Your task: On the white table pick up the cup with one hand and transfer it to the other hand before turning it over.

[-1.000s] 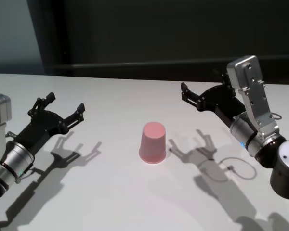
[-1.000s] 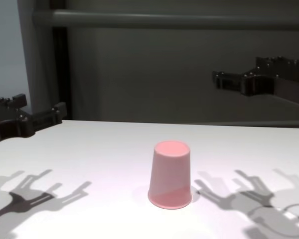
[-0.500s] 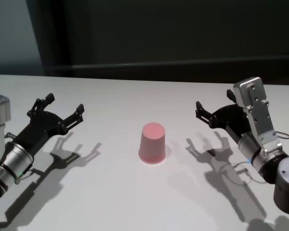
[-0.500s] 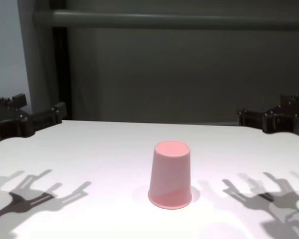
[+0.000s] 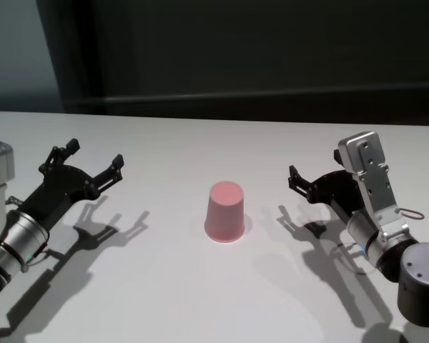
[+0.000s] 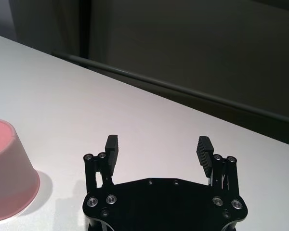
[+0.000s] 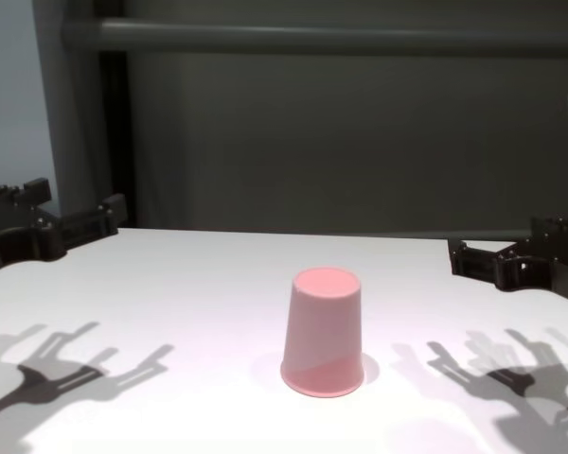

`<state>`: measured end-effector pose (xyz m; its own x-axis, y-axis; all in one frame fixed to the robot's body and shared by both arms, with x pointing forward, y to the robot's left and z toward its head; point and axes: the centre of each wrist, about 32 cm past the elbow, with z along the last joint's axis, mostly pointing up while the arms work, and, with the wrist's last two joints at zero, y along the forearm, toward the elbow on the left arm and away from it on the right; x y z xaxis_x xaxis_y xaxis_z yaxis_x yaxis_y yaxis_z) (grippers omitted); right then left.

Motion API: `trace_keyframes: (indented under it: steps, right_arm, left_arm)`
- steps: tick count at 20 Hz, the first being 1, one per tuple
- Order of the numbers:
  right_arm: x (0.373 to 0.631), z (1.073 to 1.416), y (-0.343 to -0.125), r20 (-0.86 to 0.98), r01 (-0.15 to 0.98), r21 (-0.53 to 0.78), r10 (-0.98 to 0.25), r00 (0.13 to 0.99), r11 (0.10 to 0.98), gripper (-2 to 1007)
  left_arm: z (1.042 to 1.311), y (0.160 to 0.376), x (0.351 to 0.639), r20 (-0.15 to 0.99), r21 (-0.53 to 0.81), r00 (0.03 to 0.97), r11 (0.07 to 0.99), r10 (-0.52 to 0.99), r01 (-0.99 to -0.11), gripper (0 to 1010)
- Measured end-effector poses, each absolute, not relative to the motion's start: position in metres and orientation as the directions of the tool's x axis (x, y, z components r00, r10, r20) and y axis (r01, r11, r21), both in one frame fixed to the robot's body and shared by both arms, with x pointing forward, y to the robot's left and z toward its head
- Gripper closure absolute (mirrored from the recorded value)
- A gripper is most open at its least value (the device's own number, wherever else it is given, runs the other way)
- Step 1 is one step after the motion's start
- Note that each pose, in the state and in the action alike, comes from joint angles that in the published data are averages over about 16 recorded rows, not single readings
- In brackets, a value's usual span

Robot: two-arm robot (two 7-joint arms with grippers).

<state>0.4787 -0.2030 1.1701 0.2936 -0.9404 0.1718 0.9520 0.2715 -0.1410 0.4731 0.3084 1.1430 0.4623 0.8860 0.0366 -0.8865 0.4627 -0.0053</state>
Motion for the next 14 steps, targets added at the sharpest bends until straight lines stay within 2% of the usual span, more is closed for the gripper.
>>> trace_keyframes:
  steps: [14]
  right_arm:
    - [0.4788,1.1687,-0.2021,0.170,0.952,-0.141,-0.941,0.292,0.270,3]
  left_arm:
    - [1.1430,0.3084,0.4731,0.037,-0.005,0.462,0.463,0.886,-0.886,7]
